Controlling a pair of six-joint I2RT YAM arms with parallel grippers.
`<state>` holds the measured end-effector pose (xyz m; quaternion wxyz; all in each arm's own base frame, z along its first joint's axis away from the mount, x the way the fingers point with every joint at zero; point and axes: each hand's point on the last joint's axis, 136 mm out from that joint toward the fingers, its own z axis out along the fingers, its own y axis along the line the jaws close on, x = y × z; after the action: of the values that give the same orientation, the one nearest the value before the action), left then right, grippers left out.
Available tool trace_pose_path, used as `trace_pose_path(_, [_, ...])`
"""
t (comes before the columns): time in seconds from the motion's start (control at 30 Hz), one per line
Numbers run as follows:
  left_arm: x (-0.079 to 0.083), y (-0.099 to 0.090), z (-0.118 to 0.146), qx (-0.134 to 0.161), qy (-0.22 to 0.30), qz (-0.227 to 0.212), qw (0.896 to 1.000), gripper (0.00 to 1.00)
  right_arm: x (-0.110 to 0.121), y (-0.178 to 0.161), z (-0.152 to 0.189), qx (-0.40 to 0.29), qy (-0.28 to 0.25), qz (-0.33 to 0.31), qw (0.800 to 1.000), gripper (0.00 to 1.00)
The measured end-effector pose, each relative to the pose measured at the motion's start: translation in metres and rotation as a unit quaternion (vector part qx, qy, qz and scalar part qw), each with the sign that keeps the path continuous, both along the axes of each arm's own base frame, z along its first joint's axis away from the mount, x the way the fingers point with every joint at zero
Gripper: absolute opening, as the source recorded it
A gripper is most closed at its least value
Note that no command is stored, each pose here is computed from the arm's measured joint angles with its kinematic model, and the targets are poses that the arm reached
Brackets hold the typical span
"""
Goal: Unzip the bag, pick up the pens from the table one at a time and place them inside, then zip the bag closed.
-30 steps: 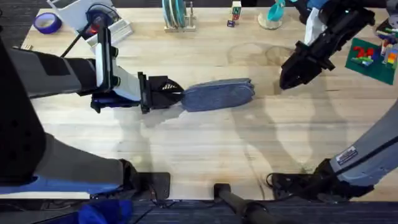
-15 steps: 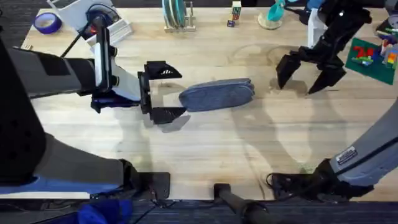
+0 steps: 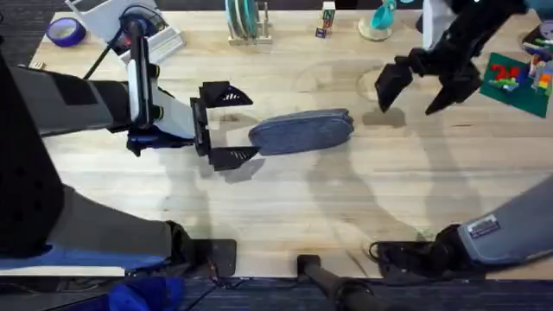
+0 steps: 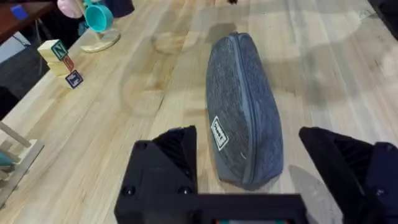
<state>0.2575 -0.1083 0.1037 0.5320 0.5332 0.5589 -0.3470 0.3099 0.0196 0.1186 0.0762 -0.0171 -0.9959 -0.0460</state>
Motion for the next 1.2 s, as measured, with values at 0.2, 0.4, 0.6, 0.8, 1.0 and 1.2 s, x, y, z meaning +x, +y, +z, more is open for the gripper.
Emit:
trace_pose_path(0.2, [-0.002,-0.001,0.001,-0.005,0.010,0.000,1.000,0.993,-0.007,0.016,0.045,0.003,-0.073,0.026,0.997,0.996])
trace_pose_path(0.4, [-0.011,-0.002,0.002,-0.007,0.058,-0.001,0.998,0.994,-0.017,0.020,0.079,0.006,-0.134,0.034,0.990,0.995])
trace_pose_path(0.6, [-0.003,0.003,0.015,0.018,0.089,-0.007,0.996,0.995,-0.028,0.019,0.108,0.008,-0.184,0.033,0.982,0.995])
trace_pose_path(0.8, [-0.004,0.008,0.044,0.072,0.077,-0.014,0.994,0.995,-0.037,0.018,0.126,0.010,-0.217,0.027,0.976,0.996])
trace_pose_path(1.0, [-0.014,0.010,0.079,0.118,0.030,-0.004,0.993,0.995,-0.047,0.014,0.140,0.003,-0.241,0.019,0.970,0.996])
trace_pose_path(1.2, [-0.026,0.012,0.097,0.144,0.054,0.038,0.987,0.995,-0.062,0.012,0.146,0.001,-0.243,0.015,0.970,0.995])
